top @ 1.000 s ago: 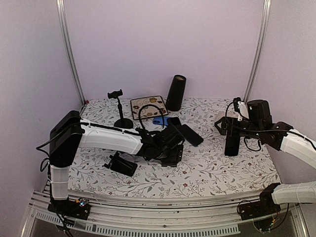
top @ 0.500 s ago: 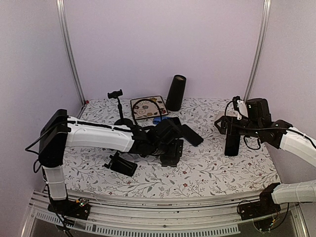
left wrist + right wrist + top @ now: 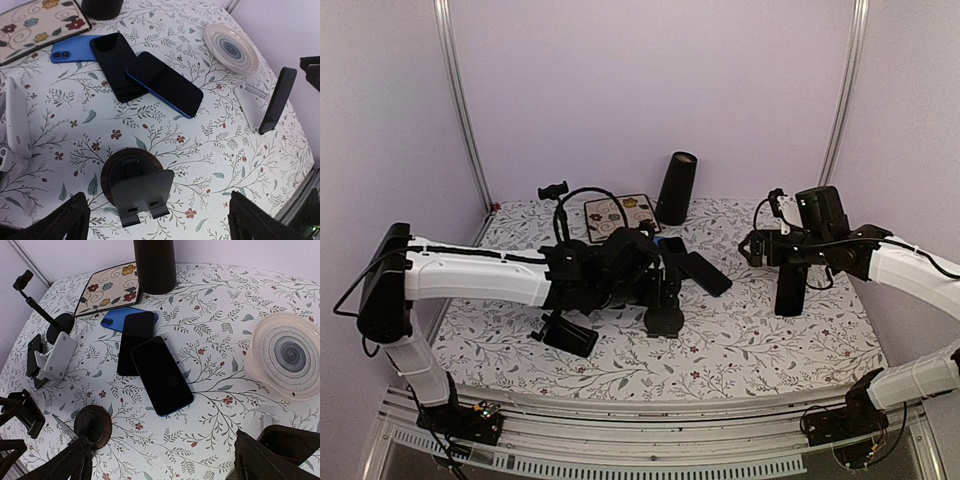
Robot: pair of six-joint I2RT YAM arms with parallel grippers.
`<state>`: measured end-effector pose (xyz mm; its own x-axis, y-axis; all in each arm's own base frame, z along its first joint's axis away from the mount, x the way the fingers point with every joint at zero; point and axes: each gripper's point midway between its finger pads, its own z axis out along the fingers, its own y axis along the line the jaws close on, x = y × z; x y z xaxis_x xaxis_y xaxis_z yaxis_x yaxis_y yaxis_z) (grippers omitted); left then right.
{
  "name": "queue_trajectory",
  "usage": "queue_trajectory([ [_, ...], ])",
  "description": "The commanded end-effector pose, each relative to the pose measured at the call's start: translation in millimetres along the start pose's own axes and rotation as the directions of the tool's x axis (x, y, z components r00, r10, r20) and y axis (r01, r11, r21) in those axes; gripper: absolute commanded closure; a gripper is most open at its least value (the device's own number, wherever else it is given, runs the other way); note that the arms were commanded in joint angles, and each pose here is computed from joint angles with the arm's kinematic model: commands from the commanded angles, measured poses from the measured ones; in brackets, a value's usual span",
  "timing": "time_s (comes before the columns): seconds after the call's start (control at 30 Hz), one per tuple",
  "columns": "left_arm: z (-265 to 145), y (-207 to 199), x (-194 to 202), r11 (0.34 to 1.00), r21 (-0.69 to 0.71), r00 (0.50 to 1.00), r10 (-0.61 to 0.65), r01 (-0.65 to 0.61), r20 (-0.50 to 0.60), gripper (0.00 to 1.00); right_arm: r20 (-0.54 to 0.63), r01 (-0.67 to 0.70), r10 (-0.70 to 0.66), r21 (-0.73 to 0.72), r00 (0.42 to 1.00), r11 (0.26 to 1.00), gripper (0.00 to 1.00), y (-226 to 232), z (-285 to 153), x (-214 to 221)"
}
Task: Place the phone on the phone stand
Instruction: Pick up the phone at the center of the board.
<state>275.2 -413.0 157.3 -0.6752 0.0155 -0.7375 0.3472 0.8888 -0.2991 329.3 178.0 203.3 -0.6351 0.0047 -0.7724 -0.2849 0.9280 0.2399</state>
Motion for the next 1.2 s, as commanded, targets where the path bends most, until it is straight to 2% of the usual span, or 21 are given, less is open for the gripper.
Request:
queue_trajectory([
  [0.0,-20.9,0.1,-13.2,0.999,0.04,0.998,-0.028,0.026,0.053,0.03,-0.018,0.068,-0.069,-0.051,0.997,0.996,0.01,22.6,16.3,-9.0],
  [0.3,-40.6,13.2,-18.7,0.996,0.06,0.994,-0.075,0.07,0.085,0.03,-0.168,0.155,-0.183,-0.166,0.969,0.974,0.01,55.0,90.1,10.3],
  [0.6,-55.4,22.7,-20.3,0.994,0.066,0.99,-0.097,0.091,0.103,0.03,-0.245,0.225,-0.264,-0.175,0.933,0.958,0.01,52.2,160.3,33.2],
  [0.87,-63.5,28.0,-20.0,0.992,0.074,0.987,-0.114,0.106,0.111,0.03,-0.271,0.273,-0.33,-0.227,0.904,0.935,0.01,39.9,199.5,46.3],
  [1.17,-64.7,32.9,-12.9,0.989,0.077,0.986,-0.13,0.123,0.1,0.03,-0.296,0.334,-0.385,-0.207,0.874,0.919,0.01,15.4,224.1,61.2],
])
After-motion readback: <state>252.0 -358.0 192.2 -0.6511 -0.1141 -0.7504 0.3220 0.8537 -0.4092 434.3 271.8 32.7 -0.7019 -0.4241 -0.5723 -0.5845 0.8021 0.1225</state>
